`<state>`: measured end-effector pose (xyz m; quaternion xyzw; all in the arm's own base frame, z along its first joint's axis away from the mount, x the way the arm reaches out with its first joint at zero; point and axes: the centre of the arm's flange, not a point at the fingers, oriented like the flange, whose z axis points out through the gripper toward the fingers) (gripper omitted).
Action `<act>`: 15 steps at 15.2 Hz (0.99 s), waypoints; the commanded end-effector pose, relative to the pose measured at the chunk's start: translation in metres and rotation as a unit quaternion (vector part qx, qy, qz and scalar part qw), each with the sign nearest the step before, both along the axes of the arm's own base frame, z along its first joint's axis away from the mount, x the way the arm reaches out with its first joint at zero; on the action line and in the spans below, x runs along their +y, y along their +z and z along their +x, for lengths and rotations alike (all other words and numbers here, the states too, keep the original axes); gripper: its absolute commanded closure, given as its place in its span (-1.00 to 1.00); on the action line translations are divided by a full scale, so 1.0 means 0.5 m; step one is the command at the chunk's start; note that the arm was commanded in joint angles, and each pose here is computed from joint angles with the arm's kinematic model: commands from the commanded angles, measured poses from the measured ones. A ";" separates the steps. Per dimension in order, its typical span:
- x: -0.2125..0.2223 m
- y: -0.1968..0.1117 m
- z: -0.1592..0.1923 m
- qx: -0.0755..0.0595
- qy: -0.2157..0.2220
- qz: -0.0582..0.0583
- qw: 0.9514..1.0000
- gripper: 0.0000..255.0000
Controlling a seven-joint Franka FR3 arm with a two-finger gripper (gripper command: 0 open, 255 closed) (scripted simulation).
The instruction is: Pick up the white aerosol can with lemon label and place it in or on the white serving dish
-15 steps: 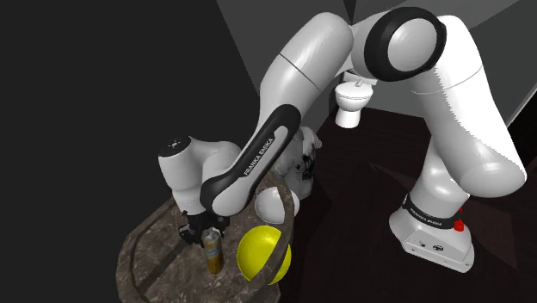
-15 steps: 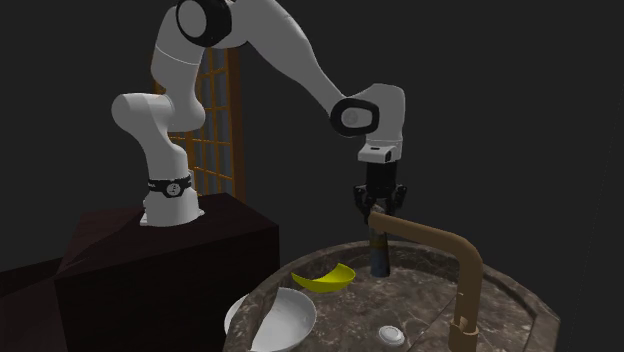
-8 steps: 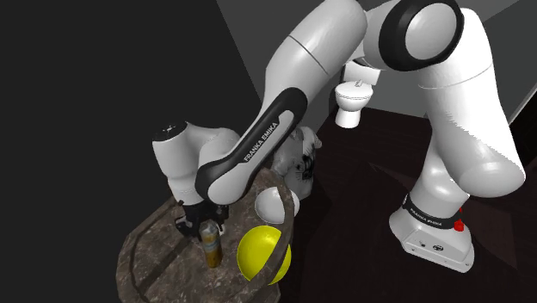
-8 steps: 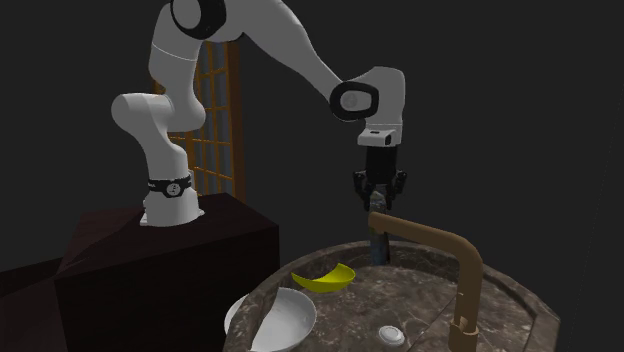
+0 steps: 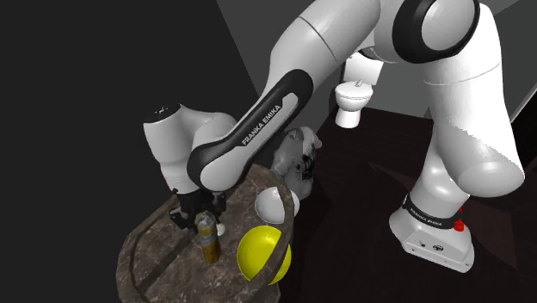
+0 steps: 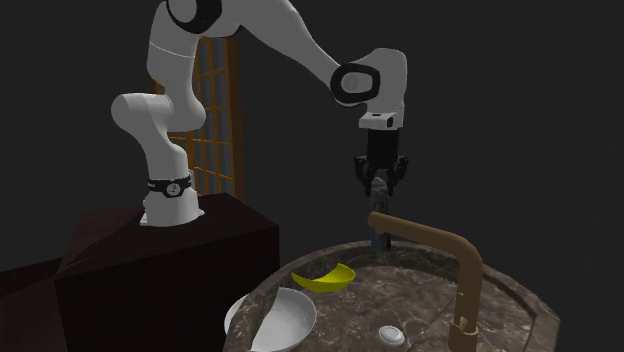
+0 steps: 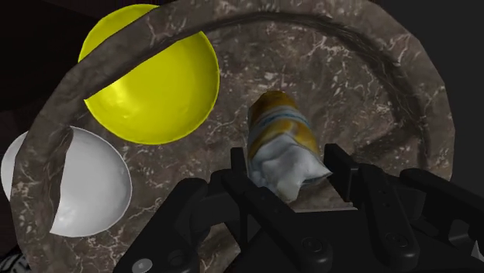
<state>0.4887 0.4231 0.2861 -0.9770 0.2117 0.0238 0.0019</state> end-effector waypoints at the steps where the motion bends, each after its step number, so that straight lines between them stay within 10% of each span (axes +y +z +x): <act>1: -0.027 0.012 -0.002 0.000 0.000 0.000 1.000 1.00; 15: -0.389 0.085 -0.011 0.000 0.000 0.000 1.000 1.00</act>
